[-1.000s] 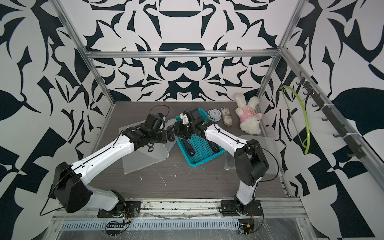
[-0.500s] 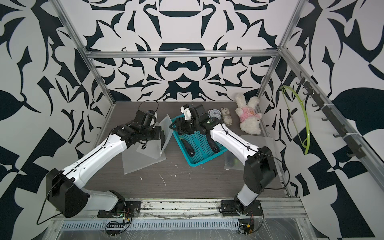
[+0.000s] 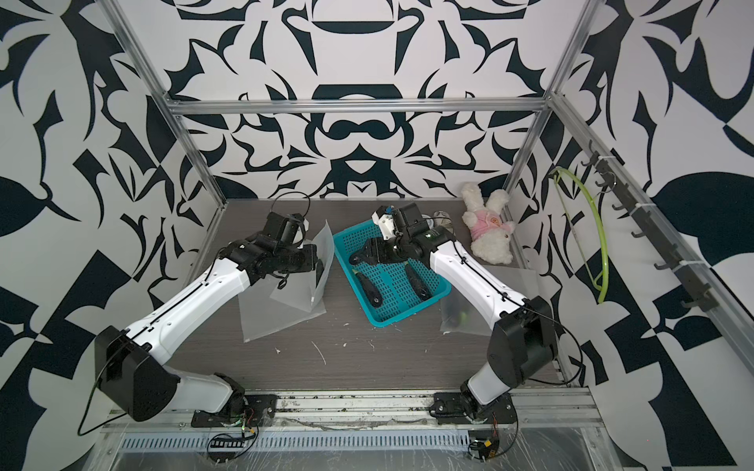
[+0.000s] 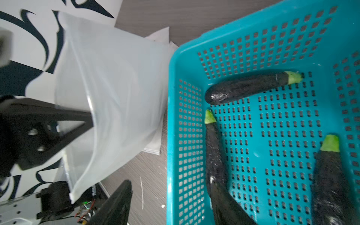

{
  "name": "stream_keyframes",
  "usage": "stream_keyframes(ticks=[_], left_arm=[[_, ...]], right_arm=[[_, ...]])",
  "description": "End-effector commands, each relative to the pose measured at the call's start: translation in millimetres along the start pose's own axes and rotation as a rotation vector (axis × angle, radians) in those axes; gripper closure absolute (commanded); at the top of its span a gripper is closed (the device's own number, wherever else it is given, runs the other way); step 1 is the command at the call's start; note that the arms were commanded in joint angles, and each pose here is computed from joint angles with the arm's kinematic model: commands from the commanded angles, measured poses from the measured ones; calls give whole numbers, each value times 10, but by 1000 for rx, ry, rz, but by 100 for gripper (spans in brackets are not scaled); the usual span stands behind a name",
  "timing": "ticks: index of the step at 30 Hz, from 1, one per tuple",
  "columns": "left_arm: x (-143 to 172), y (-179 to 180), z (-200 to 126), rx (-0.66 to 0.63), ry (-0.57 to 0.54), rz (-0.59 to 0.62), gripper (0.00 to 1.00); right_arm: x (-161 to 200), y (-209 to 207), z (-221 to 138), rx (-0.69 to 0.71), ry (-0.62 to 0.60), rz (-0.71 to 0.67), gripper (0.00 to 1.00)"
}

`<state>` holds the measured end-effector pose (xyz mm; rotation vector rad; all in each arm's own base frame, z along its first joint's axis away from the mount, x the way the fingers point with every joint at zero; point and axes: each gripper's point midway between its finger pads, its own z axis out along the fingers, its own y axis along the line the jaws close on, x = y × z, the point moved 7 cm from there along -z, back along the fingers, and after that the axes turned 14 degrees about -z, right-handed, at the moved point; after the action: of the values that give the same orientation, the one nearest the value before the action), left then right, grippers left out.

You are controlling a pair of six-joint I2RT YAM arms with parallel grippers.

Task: Place the eggplant in a zip-top bag and seal the zipper
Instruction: Pick up the eggplant from the basket.

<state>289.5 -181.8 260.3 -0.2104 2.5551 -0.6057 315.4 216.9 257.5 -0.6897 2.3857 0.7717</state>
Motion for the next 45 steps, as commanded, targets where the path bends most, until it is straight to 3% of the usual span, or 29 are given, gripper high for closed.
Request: stream_keyframes(ticks=[1, 18, 26, 45], left_arm=[[-21, -27, 22, -6, 31, 7, 100], [-75, 1, 116, 0, 43, 6, 100], [-114, -9, 111, 2, 31, -6, 100], [-100, 9, 107, -4, 31, -8, 100]], right_arm=[[167, -152, 126, 48, 83, -53, 32], [692, -492, 820, -51, 266, 13, 29], [781, -559, 996, -70, 290, 51, 31], [788, -531, 1153, -119, 293, 123, 54]])
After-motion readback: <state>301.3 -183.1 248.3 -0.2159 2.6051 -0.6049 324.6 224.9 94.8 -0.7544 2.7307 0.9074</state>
